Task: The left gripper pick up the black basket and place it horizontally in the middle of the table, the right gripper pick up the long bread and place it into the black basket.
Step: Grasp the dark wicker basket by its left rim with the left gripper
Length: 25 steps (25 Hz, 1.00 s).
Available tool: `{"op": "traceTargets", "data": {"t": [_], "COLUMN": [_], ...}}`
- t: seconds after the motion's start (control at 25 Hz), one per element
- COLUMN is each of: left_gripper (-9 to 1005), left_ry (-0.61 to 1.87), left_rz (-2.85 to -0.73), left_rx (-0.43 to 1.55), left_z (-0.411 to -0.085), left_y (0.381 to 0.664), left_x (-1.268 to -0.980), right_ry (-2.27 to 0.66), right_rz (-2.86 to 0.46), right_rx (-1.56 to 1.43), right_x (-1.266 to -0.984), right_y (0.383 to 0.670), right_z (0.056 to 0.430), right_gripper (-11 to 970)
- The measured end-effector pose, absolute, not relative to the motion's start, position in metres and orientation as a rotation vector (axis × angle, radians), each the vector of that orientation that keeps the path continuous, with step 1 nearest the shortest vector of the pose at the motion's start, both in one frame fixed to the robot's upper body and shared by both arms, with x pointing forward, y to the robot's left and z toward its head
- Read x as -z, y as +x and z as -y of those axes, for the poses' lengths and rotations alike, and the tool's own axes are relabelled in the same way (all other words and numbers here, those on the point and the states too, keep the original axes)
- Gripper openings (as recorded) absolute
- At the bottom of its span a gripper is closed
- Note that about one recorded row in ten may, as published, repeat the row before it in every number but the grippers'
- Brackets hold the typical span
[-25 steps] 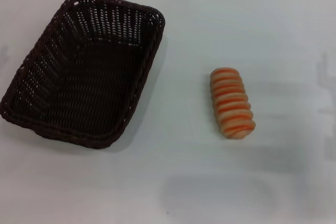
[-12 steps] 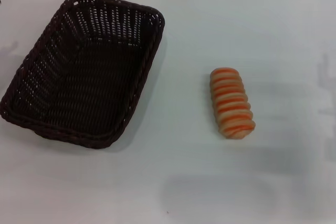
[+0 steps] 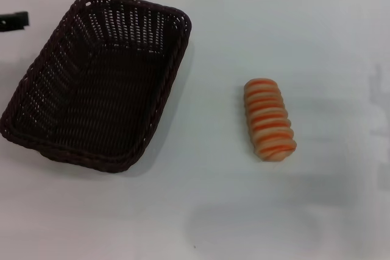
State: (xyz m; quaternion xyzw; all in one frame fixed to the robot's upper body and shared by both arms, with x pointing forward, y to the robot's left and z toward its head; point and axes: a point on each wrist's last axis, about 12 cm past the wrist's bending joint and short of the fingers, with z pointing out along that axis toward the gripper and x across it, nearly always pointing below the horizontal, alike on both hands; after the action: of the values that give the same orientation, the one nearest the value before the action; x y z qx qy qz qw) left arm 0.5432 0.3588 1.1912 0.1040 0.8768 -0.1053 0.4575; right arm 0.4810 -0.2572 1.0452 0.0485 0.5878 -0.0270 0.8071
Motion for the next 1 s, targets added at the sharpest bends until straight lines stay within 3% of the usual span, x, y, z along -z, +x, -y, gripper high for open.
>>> {"op": "traceTargets", "data": {"t": [0.4, 1.0], "left_gripper": [845, 844], "left_ry": [0.398, 0.42], "left_rz": [-2.333, -2.413], "left_rx": [0.174, 0.172], "left_z": [-0.328, -0.323], "left_y": [0.554, 0.561], "left_x": [-1.172, -1.154], "right_ry": [0.11, 0.115], "right_rz": [-1.252, -1.251], "right_rx": [0.051, 0.048], "right_x": [-1.046, -1.047], "right_y": [0.481, 0.48], "right_z": [0.256, 0.255], "right_gripper": [611, 610]}}
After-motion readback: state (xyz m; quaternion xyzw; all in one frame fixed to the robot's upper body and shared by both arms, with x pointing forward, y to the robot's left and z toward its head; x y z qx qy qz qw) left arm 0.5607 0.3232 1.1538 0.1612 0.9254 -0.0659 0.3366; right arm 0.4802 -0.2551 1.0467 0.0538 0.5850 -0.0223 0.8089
